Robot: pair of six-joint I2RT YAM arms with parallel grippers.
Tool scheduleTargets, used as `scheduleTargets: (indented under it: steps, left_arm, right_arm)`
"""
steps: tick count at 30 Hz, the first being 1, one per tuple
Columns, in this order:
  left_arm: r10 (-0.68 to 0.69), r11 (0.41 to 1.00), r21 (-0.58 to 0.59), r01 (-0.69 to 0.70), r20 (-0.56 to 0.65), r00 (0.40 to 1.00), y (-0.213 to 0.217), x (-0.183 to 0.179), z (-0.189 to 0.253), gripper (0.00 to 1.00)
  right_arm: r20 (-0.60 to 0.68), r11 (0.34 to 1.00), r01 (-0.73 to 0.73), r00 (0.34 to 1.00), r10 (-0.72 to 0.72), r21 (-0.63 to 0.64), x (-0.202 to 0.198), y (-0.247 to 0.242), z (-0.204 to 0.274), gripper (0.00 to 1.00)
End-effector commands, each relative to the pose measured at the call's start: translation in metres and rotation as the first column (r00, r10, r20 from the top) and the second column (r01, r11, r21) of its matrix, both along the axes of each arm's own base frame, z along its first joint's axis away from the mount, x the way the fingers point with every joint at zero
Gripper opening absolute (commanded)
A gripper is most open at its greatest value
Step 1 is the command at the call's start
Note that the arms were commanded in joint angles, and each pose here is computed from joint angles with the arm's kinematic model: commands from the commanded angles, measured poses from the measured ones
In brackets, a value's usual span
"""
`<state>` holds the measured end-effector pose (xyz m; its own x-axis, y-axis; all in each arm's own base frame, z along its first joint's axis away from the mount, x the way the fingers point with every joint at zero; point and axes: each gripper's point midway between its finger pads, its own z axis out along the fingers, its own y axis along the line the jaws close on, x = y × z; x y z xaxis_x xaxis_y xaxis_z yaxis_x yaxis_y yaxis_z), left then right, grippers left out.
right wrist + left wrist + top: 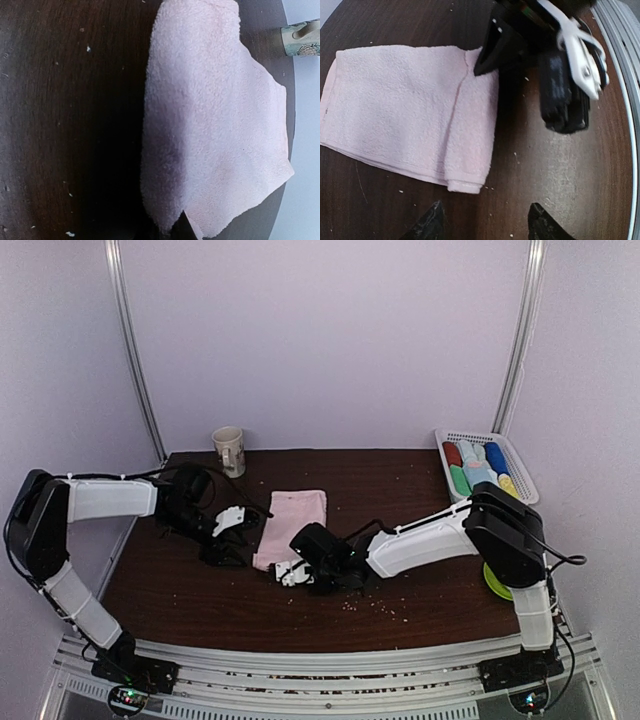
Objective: Roll the towels
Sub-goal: Roll the towel at the center of the board.
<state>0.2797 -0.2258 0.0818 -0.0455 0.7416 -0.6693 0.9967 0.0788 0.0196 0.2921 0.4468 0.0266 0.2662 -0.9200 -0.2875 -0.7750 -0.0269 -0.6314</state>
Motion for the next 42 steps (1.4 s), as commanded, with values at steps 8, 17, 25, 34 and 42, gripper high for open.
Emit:
scheduleTargets:
  steps: [8,17,25,34,42]
  left_arm:
    - [-0.106,0.993,0.004,0.120,0.508,0.855,0.008,-0.013,0.013,0.61]
    - [-0.145,0.988,0.044,0.146,0.574,0.806,-0.004,-0.023,0.008,0.68]
    - [-0.196,0.981,0.132,0.146,0.600,0.776,-0.017,-0.027,-0.012,0.68]
    - [-0.197,0.979,0.164,0.125,0.571,0.797,-0.021,-0.027,-0.027,0.60]
    - [-0.223,0.973,0.173,0.154,0.530,0.818,-0.028,-0.037,-0.039,0.46]
  right_arm:
    - [-0.531,0.999,0.001,0.847,0.023,0.044,-0.042,-0.007,-0.016,0.00]
    - [-0.708,0.999,-0.006,0.705,0.042,0.053,-0.051,0.002,-0.009,0.00]
    - [-0.763,0.999,0.010,0.645,0.029,0.046,-0.052,-0.001,-0.007,0.00]
    - [-0.781,0.999,0.020,0.624,0.017,0.038,-0.052,-0.003,-0.006,0.00]
    - [-0.784,0.999,0.030,0.620,0.003,0.028,-0.050,-0.004,-0.010,0.00]
